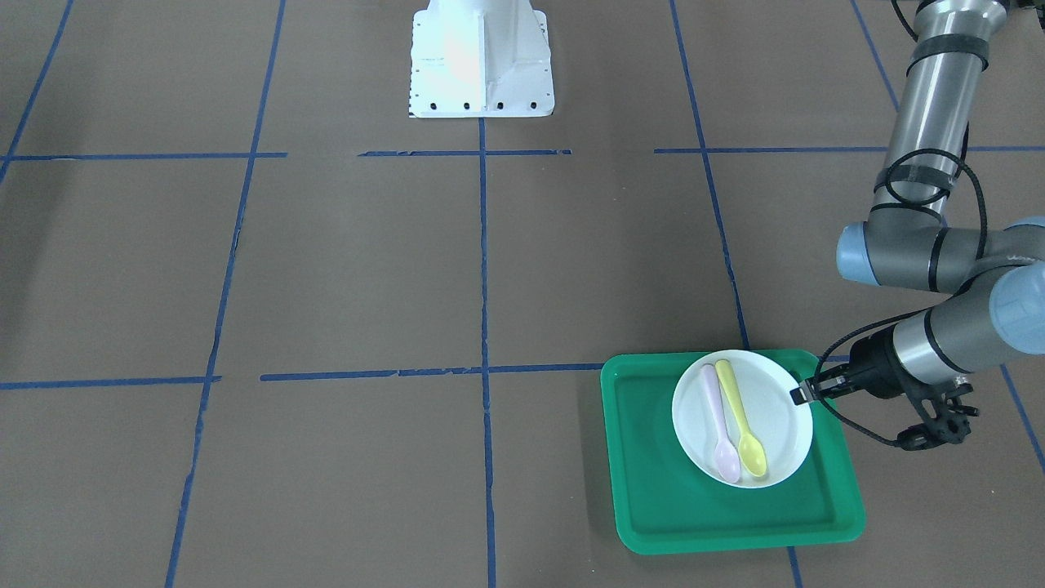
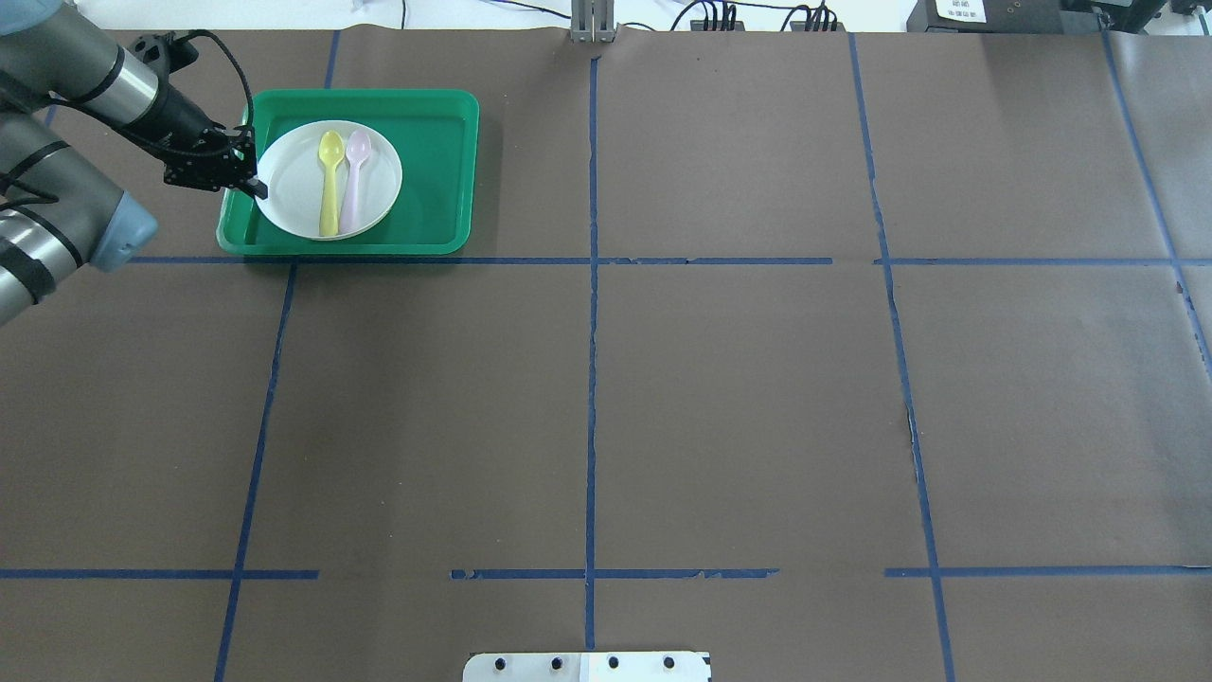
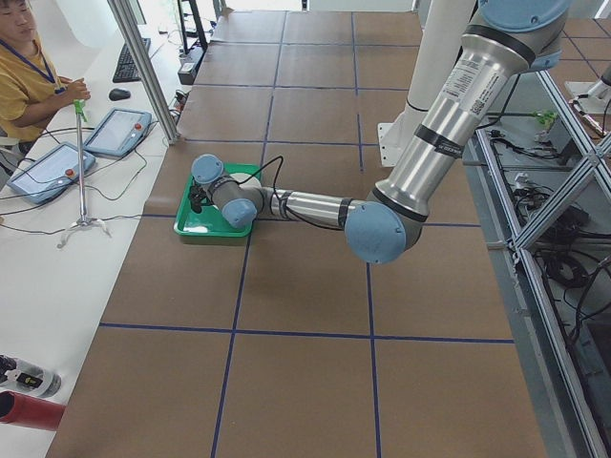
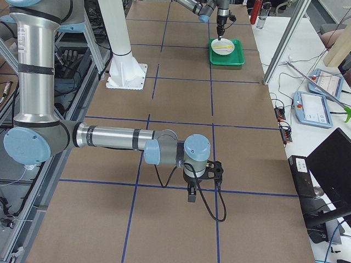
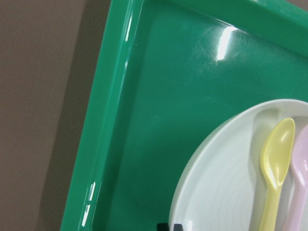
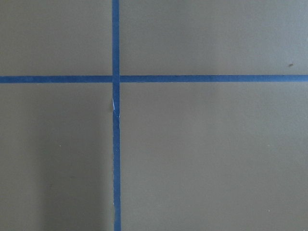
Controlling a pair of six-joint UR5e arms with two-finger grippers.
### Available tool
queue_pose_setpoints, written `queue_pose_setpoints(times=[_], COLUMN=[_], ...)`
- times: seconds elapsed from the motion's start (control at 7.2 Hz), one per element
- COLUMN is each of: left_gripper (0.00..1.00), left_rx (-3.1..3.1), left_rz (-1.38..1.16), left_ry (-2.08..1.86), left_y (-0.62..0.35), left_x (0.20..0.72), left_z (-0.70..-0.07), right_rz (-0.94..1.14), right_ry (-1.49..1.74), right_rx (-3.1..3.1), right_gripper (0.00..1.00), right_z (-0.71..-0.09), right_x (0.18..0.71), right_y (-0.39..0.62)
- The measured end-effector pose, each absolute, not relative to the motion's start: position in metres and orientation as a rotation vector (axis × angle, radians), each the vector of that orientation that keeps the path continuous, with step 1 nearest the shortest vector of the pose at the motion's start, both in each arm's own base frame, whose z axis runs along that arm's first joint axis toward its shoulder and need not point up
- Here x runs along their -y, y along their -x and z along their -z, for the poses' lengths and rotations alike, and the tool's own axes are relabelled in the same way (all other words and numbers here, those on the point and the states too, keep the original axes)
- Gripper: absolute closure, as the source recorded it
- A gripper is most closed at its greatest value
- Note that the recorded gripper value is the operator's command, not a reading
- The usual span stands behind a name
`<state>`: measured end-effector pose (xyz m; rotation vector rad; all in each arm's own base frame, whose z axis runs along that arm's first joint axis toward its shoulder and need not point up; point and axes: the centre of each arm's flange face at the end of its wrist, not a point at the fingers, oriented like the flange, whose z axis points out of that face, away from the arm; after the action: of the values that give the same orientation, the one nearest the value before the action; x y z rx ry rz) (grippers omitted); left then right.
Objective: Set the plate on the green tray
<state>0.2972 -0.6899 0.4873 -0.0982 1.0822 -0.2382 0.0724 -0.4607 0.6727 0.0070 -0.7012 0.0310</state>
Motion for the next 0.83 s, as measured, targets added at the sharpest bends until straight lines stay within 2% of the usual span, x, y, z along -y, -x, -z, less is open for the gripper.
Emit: queue_pose_setpoints(times=[0.14, 0.28, 0.42, 0.56, 0.69, 0.83], left_gripper=[1.00, 0.51, 0.41, 0.25, 0.20, 0.20], left_rx=[-1.086, -1.088, -1.087, -1.091, -1.097, -1.106], left_rz=[0.263, 0.286, 0.296, 0.296, 0.296, 0.296], left_ry=[0.094, 0.075, 0.041, 0.019, 0.005, -0.009], left_y=[-0.3004, -0.3020, -0.3035, -0.3051, -0.3041, -0.2996], left_x=[0.6978, 0.7026, 0.7056, 0.7060, 0.7064, 0.7057], left_z=[-0.4889, -0.4910, -0.4910, -0.4905, -0.4881, -0.4837], right_rz=[-0.031, -0.031, -0.031, -0.031, -0.031, -0.031], right_ry=[-0.007, -0.007, -0.007, -0.007, -0.007, -0.007], right_rx=[0.701, 0.702, 0.702, 0.702, 0.702, 0.701], right_gripper=[0.00, 0.00, 0.00, 0.00, 0.00, 0.00], right_z=[-0.6727, -0.6726, -0.6726, -0.6726, -0.6726, -0.6727], right_x=[0.4606, 0.4607, 0.4606, 0.4606, 0.4606, 0.4606], right_y=[-0.0724, -0.0724, -0.0724, -0.0724, -0.0724, -0.0724])
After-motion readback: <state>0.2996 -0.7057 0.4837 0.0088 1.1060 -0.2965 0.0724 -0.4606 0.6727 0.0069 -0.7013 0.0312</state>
